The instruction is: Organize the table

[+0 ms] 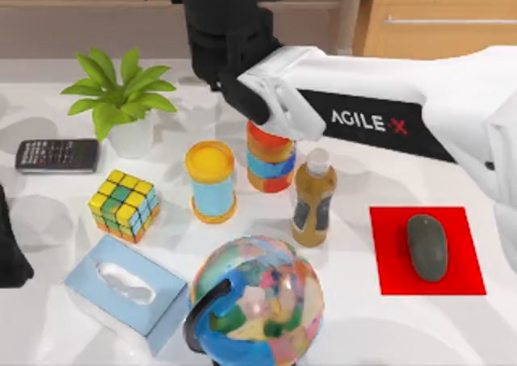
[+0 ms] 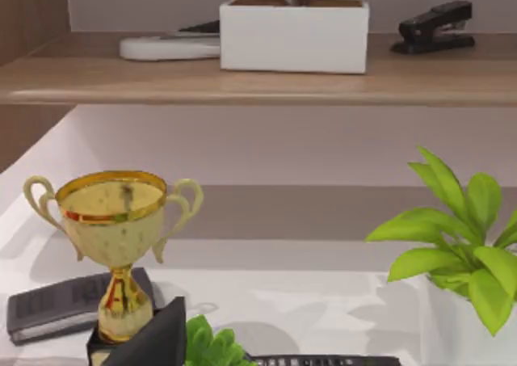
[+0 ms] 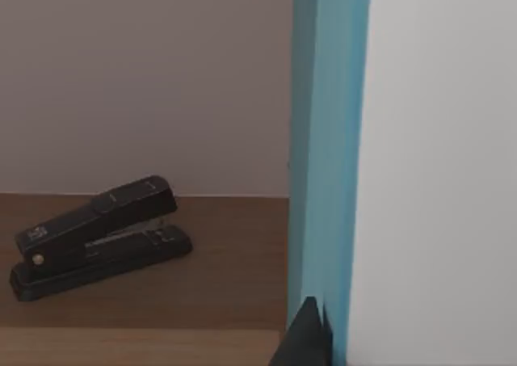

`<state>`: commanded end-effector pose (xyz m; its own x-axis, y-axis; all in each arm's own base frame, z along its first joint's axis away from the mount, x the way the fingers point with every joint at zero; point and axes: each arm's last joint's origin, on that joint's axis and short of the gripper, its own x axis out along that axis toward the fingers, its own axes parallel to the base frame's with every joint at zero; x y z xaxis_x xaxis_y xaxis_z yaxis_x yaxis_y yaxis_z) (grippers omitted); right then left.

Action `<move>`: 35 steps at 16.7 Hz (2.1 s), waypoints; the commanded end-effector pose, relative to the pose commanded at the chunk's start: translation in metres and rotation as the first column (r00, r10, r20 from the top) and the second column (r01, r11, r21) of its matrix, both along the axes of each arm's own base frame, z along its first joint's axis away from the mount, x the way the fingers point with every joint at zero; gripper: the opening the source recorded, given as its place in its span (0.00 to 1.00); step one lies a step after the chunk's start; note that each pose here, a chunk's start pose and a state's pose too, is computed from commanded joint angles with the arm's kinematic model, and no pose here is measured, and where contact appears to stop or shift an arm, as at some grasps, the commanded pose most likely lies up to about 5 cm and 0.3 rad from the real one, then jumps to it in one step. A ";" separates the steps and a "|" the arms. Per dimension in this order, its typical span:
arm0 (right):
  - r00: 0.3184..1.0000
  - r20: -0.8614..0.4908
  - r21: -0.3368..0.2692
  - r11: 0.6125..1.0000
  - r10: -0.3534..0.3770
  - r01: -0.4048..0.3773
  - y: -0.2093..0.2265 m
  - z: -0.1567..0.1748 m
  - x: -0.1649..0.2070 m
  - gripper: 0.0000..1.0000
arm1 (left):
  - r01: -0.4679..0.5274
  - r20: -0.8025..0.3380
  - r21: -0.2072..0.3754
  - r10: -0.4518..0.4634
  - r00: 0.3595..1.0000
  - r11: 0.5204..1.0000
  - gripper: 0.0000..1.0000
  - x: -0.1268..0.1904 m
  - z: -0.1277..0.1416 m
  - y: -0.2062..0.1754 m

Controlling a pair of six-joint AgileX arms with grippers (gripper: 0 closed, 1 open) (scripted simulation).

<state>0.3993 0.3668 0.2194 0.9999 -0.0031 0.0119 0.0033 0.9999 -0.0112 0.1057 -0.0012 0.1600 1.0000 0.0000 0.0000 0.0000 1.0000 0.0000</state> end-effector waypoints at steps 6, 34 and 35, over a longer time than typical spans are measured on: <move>1.000 -0.002 0.000 1.000 -0.003 0.003 -0.002 0.000 -0.002 0.00 | 0.000 0.000 0.000 0.000 1.000 1.000 1.00 0.000 0.000 0.000; 0.928 -0.252 0.876 0.472 0.275 0.098 -0.379 -0.048 -0.110 0.00 | 0.000 0.000 0.000 0.000 1.000 1.000 1.00 0.000 0.000 0.000; 0.937 -0.263 0.896 0.417 0.229 0.149 -0.399 -0.051 -0.107 0.00 | 0.000 0.000 0.000 0.000 1.000 1.000 1.00 0.000 0.000 0.000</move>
<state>0.2922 -0.0323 0.1684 0.9406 0.2169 -0.2611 0.1487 0.4279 0.8915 0.1057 -0.0012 0.1600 1.0000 0.0000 0.0000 0.0000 1.0000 0.0000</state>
